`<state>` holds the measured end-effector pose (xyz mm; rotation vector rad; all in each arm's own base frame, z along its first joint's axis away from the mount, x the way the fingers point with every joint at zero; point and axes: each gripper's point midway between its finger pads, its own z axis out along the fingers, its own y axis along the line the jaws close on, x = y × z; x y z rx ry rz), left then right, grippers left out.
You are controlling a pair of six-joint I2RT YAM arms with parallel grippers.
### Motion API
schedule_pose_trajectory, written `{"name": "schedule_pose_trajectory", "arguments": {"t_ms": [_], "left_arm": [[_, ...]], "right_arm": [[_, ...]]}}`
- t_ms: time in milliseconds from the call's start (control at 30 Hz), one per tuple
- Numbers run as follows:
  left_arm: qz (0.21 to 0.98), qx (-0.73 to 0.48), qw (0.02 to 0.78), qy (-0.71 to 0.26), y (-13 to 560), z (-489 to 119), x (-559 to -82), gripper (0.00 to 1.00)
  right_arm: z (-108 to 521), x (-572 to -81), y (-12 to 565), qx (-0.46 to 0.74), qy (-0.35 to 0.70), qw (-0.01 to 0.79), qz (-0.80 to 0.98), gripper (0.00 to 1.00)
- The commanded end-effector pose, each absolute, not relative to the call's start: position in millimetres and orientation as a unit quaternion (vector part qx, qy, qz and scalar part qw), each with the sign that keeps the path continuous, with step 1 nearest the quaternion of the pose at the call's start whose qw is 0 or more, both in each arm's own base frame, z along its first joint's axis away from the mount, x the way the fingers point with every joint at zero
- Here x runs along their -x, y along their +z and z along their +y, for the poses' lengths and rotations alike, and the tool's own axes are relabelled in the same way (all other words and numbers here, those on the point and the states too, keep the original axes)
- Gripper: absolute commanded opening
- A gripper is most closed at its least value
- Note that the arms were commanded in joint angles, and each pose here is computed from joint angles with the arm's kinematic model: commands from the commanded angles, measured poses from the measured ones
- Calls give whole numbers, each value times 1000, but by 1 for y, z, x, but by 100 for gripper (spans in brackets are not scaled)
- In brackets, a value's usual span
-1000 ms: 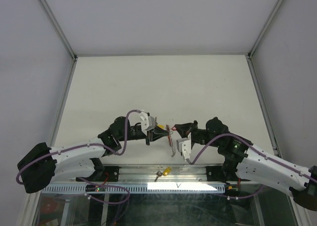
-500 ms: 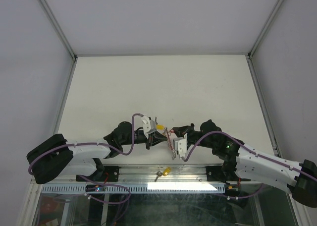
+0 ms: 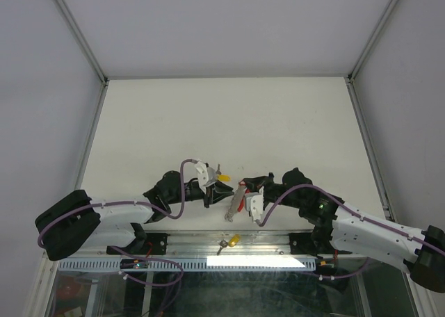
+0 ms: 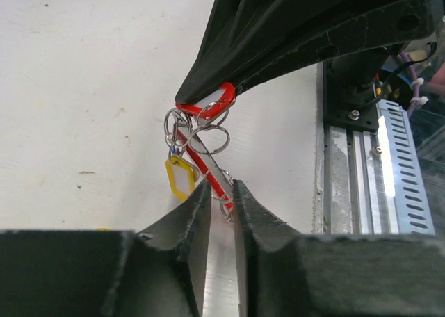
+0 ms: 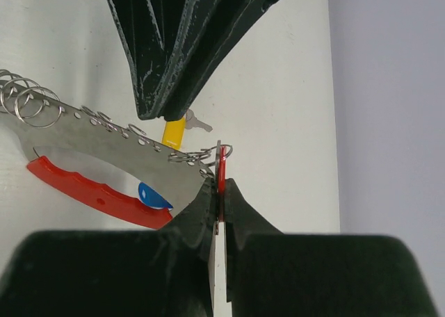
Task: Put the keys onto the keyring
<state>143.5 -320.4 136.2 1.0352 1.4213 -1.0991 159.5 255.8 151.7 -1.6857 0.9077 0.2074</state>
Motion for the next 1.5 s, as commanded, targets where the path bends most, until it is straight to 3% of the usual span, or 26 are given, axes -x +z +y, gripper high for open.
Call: {"name": "schedule_pose_trajectory", "arguments": {"t_ms": [0, 233, 533, 967, 1467], "left_arm": [[548, -428, 560, -451, 159, -315, -148, 24], [521, -437, 602, -419, 171, -309, -155, 54], [506, -416, 665, -358, 183, -315, -170, 70], [491, -426, 687, -324, 184, -328, -167, 59], [495, -427, 682, -328, 178, -344, -160, 54]], "right_arm": [[262, -161, 172, 701, 95, 601, 372, 0], [264, -160, 175, 701, 99, 606, 364, 0], [270, -163, 188, 678, 117, 620, 378, 0], [270, -161, 194, 669, 126, 626, 380, 0], [271, -162, 195, 665, 128, 629, 381, 0]]}}
